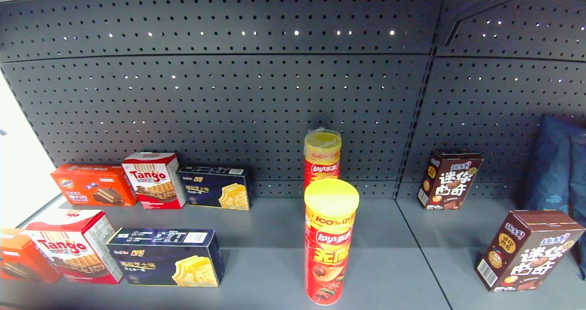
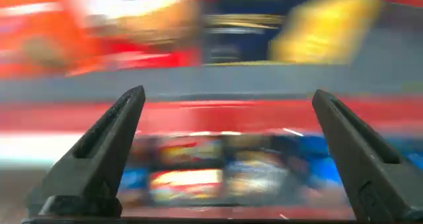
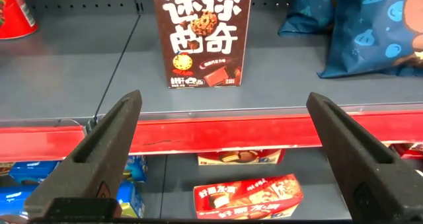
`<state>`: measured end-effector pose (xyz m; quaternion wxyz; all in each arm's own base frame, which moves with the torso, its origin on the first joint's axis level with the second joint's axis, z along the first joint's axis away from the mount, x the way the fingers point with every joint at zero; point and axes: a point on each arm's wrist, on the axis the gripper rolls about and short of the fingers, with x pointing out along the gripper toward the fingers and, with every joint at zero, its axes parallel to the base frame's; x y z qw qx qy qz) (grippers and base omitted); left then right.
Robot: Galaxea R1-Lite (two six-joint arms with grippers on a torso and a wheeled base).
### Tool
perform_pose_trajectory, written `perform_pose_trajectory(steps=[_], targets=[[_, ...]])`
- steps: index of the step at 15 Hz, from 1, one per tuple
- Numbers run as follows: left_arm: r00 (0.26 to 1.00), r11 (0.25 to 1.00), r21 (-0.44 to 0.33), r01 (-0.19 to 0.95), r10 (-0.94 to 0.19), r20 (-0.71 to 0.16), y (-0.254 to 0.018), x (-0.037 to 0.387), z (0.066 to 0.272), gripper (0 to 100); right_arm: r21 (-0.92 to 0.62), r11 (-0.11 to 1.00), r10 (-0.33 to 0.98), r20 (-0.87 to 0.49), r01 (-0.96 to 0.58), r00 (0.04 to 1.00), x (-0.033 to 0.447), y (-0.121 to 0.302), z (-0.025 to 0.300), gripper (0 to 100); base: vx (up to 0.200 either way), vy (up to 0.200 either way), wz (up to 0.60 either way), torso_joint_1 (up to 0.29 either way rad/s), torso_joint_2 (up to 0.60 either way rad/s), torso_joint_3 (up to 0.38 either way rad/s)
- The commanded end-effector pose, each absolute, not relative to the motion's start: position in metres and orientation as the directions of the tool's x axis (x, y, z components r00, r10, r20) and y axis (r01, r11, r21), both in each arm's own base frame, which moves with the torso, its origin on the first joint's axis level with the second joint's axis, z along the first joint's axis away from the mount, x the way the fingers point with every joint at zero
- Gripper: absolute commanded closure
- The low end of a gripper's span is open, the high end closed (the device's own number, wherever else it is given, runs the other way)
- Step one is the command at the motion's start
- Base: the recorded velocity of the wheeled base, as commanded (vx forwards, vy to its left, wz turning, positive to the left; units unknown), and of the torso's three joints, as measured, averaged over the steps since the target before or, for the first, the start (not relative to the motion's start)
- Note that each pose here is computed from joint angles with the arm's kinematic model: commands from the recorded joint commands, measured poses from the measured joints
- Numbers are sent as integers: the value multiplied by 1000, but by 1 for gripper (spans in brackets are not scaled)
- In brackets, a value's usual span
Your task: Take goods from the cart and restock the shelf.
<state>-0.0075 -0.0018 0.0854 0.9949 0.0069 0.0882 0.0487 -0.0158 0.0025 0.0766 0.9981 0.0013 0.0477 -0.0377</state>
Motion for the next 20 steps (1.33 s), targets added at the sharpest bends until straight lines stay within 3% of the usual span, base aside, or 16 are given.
perform_pose_trajectory(steps=[1,2,3,5,7,9,10,11,13,14,20], targets=[[974,983,45,-176,180,-136,-1,-11,85,0,-1,997,-75,-99,75,992,-16,2,77,0,0,0,0,0,0,0],[982,987,71,-145,152,-109,-1,-13,84,0,-1,997,-75,-99,75,992,-16,2,77,0,0,0,0,0,0,0],[996,995,96,-8,17,-84,-2,-15,84,0,-1,997,-75,-99,75,992,-16,2,77,0,0,0,0,0,0,0],[978,978,73,197,-191,-83,-7,-17,84,0,-1,997,-75,-101,75,992,-15,2,77,0,0,0,0,0,0,0],[959,960,42,275,-271,-83,-8,-18,84,0,-1,997,-75,-101,75,992,-15,2,77,0,0,0,0,0,0,0],[985,982,85,169,-165,-56,-5,-20,84,0,-1,997,-75,-101,75,992,-15,2,77,0,0,0,0,0,0,0],[999,993,117,1,5,-46,-1,-21,83,0,-1,997,-75,-101,75,992,-15,2,77,0,0,0,0,0,0,0],[997,993,97,-72,75,-29,1,-22,83,0,-1,997,-75,-99,75,992,-16,2,77,0,0,0,0,0,0,0],[999,997,73,-39,41,-32,1,-22,77,0,-1,997,-75,-99,75,992,-16,2,77,0,0,0,0,0,0,0],[993,989,84,121,-121,-6,-3,-23,76,0,-1,997,-75,-101,75,992,-15,2,77,0,0,0,0,0,0,0],[998,997,37,63,-63,-3,-1,-23,75,0,-1,997,-75,-99,75,992,-16,2,77,0,0,0,0,0,0,0]])
